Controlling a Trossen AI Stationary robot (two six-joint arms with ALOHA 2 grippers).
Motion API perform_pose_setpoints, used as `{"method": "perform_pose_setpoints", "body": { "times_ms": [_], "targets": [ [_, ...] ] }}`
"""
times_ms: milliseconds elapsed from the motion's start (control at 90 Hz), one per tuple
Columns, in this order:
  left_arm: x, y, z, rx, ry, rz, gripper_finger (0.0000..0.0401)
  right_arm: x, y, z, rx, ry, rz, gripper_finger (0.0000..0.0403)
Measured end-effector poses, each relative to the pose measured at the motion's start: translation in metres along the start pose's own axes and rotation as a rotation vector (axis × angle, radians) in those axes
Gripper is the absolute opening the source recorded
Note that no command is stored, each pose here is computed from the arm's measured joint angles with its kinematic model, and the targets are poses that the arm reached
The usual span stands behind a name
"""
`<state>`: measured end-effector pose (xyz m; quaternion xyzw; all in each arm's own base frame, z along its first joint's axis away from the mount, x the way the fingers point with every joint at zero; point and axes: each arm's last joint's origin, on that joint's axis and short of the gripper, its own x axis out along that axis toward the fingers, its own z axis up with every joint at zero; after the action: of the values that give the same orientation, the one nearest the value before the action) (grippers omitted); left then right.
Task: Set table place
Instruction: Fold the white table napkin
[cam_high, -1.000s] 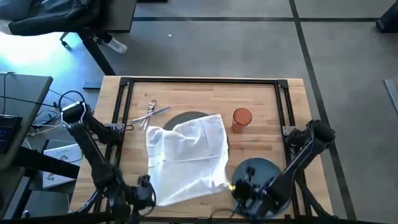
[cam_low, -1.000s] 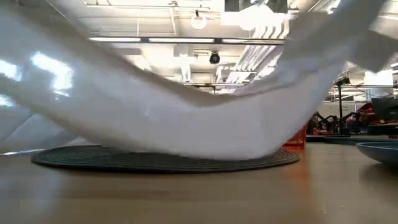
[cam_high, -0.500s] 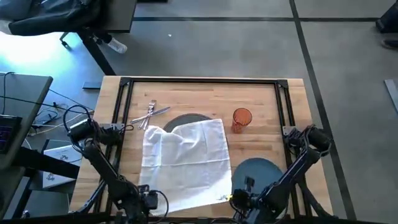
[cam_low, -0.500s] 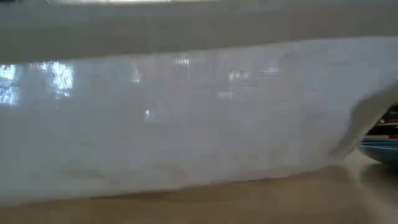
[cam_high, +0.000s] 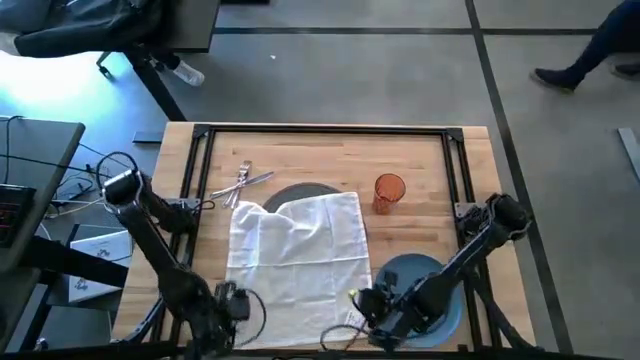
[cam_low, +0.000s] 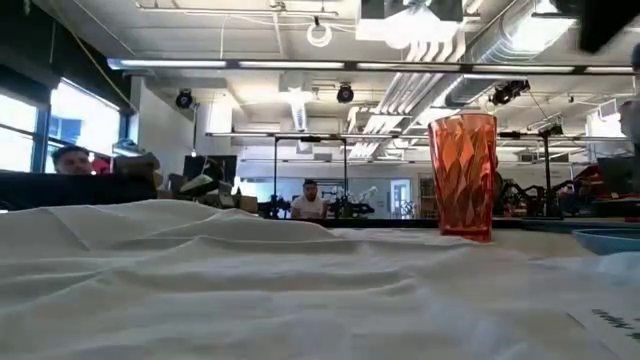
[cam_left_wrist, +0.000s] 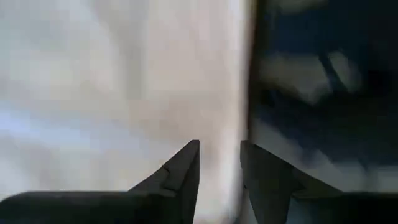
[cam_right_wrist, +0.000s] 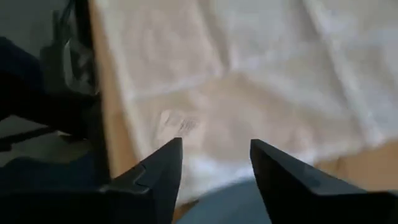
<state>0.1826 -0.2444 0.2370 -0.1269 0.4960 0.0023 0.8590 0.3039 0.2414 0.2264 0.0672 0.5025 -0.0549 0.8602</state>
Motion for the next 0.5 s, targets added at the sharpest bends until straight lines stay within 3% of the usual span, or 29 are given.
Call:
{"method": "perform_pose_setpoints", "body": {
  "times_ms": [89,178,333,500],
  "targets": [
    [-0.012,0.022,0.014,0.027,-0.143,0.169,0.0100,0.015,-0.015,0.018,-0.070,-0.018,-0.024,0.0185],
    [-0.022,0.049,0.032,-0.003,-0.192,0.310,0.0101,0.030,-0.035,0.037,-0.131,-0.031,-0.054,0.0185],
    [-0.023,0.097,0.059,-0.020,-0.106,0.527,0.0118,0.049,-0.075,0.066,-0.161,-0.032,-0.105,0.0185],
    [-0.017,0.144,0.079,-0.003,-0.007,0.673,0.0151,0.056,-0.108,0.084,-0.124,-0.025,-0.142,0.0185]
  ]
}}
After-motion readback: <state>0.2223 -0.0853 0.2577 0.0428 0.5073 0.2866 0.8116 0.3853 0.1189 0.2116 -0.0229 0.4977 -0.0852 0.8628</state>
